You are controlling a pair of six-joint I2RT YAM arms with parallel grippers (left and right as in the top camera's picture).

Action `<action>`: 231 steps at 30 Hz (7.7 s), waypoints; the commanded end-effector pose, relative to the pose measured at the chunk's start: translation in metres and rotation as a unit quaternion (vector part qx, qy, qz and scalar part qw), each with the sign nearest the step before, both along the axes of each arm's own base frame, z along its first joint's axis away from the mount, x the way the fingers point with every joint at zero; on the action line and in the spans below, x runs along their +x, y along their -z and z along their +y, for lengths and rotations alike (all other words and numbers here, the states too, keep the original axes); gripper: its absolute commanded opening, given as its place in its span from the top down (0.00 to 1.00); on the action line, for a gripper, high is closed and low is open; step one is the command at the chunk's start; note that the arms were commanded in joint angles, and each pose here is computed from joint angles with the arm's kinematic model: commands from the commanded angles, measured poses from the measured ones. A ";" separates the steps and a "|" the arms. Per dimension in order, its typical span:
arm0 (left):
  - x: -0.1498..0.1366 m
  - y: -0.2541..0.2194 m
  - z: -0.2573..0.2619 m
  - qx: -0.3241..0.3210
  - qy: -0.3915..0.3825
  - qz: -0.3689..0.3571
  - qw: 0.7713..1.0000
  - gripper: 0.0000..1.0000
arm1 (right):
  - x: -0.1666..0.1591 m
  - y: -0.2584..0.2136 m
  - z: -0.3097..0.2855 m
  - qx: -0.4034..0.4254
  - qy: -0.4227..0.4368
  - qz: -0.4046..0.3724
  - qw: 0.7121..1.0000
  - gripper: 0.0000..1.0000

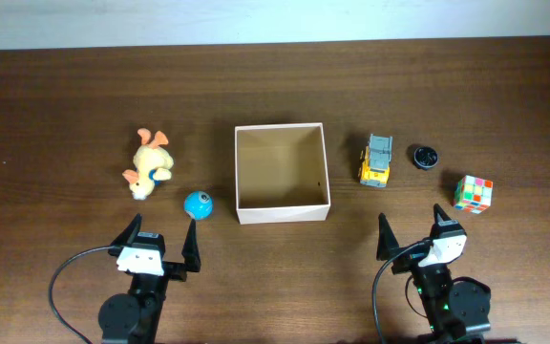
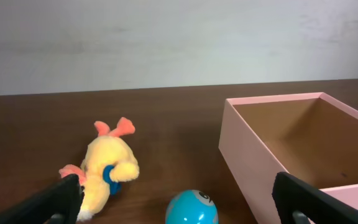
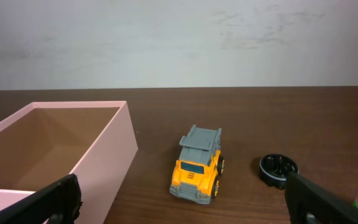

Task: Pack container

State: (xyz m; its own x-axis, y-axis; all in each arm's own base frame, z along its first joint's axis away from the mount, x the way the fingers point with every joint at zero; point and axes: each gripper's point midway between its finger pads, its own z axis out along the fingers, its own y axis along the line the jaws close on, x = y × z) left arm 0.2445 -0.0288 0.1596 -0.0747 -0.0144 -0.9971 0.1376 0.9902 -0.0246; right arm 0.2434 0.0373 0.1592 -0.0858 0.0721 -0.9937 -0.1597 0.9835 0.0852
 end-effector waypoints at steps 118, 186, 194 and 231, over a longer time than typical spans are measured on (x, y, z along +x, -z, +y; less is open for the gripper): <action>0.000 0.001 0.000 0.007 0.002 -0.003 1.000 0.01 | 0.141 0.073 0.009 0.066 0.133 0.545 0.825 0.01; 0.000 0.001 0.000 0.007 0.002 -0.003 1.000 0.01 | 0.156 0.142 0.010 -0.022 0.062 0.493 0.868 0.38; 0.000 0.001 0.000 0.007 0.002 -0.003 1.000 0.01 | 0.155 0.142 0.010 -0.021 0.062 0.494 0.867 0.50; 0.000 0.001 0.000 0.007 0.002 -0.003 1.000 0.01 | 0.150 -0.046 0.041 0.031 -0.020 0.378 0.925 0.48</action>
State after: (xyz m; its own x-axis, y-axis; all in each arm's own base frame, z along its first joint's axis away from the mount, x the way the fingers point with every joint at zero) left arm 0.2445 -0.0288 0.1597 -0.0740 -0.0144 -0.9972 0.1376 0.9902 -0.0245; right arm 0.3962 0.0586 0.1632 -0.8108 0.1266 -0.5714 0.0241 0.9827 0.1836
